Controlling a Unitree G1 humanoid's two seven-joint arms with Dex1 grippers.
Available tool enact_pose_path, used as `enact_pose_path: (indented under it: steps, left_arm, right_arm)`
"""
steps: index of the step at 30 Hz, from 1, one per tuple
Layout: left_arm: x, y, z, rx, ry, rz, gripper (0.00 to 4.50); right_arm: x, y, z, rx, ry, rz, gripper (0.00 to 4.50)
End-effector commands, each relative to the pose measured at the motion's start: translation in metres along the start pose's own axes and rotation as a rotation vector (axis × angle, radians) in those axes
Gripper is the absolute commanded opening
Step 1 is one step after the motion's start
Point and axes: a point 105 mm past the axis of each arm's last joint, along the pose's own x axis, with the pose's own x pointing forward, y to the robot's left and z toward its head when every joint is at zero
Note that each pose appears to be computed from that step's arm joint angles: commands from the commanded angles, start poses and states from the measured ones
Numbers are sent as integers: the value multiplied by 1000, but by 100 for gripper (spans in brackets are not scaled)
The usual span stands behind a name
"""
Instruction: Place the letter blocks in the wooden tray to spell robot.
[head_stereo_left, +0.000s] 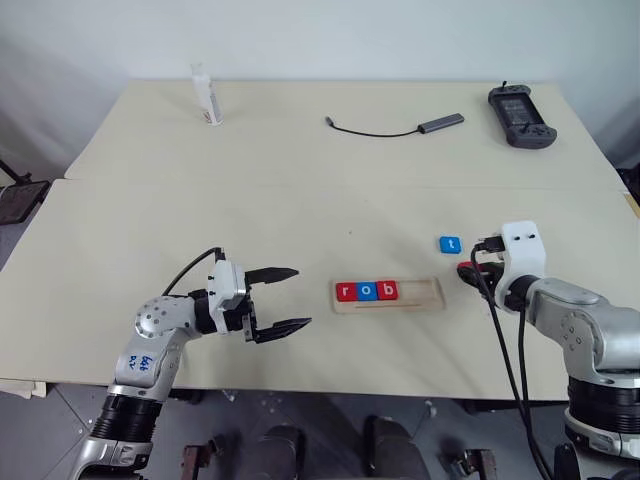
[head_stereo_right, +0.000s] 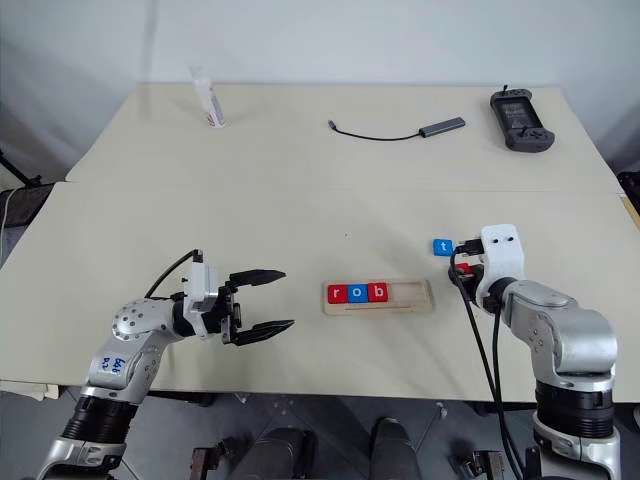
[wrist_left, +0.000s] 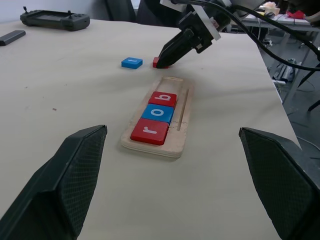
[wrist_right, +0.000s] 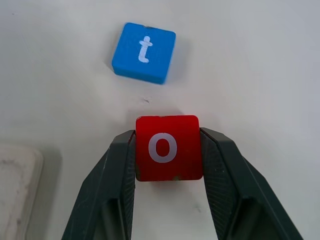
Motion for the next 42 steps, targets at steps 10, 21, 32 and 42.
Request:
enact_pose_path:
  steps: [10, 21, 32, 42]
  left_arm:
    - [13, -6, 0, -20, -25, -97, 450]
    - [10, -1, 5, 10, -31, -63, 450]
    - [4, -2, 15, 57, -33, -44, 450]
    - [1, -9, 17, 60, -12, -52, 450]
  right_arm:
    - [-36, 16, -23, 34, 6, -37, 248]
    - [-62, 23, 4, -534, -103, 412, 445]
    - [-34, -33, -6, -862, 86, 733, 445]
    - [-6, -18, -7, -884, 76, 837, 445]
